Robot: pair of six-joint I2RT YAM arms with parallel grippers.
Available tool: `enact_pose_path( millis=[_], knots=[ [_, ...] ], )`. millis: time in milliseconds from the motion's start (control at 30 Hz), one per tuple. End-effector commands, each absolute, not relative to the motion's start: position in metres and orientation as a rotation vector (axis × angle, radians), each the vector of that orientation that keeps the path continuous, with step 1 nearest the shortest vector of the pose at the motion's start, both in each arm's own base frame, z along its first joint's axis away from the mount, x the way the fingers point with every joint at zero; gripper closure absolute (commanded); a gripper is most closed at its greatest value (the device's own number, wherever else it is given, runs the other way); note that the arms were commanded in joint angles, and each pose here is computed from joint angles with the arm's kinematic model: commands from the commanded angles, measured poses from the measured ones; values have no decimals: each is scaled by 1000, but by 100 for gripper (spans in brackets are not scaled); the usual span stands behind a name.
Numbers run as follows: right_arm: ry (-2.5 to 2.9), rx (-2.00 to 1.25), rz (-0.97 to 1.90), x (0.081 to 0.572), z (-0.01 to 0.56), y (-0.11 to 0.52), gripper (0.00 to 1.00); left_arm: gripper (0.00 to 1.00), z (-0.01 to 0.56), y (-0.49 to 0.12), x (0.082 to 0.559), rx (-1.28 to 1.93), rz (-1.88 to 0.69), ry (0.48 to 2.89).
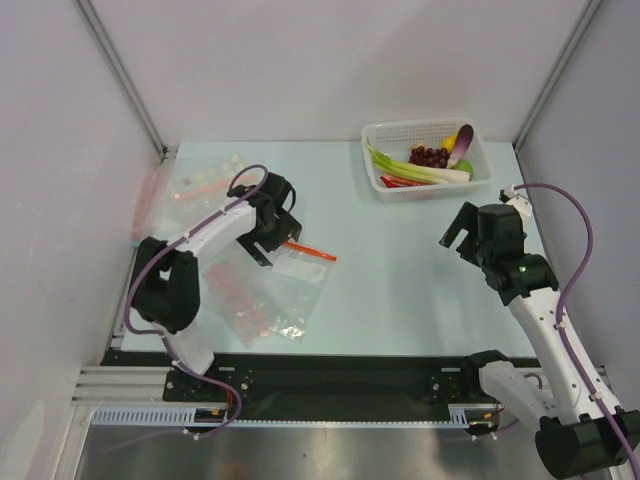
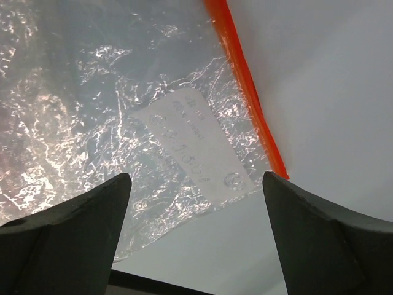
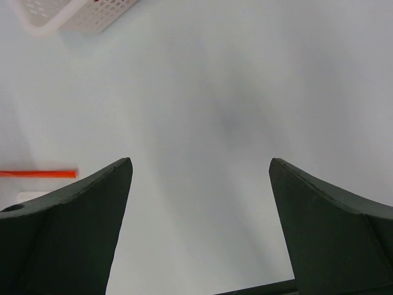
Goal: Place the food in the zip-top bag and seal the zipper
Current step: Pick up the zipper food storage bag at the center of the board.
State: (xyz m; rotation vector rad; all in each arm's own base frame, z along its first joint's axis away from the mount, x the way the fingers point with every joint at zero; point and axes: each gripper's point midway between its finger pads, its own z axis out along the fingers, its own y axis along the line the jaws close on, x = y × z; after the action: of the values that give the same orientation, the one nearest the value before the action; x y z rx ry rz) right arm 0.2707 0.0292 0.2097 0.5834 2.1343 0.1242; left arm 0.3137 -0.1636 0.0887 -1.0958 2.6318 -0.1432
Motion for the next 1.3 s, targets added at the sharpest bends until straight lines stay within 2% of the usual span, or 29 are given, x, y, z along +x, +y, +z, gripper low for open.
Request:
enact_pose_path(
  millis=[0,233,733,933,1000,1100,1133,1267],
  knots=[
    [2061,564,172,279,236,34,0,6,100,-177,341,-1118,-142,2561],
    [2059,568,176,277,236,33,0,7,74,-192,358,-1127,-48,2616],
    [2060,547,194,276,237,37,0,16,26,-193,345,-1180,246,2687],
    [2069,521,174,275,236,38,0,49,32,-186,343,-1174,266,2656],
    [2071,512,170,275,236,38,0,56,36,-181,342,-1161,272,2640],
    [2075,501,170,276,234,40,0,82,50,-184,345,-1106,183,2628],
    [2077,503,170,275,234,40,0,99,54,-191,351,-1084,116,2618],
    [2079,497,176,276,232,42,0,100,80,-194,342,-964,14,2599]
  ],
)
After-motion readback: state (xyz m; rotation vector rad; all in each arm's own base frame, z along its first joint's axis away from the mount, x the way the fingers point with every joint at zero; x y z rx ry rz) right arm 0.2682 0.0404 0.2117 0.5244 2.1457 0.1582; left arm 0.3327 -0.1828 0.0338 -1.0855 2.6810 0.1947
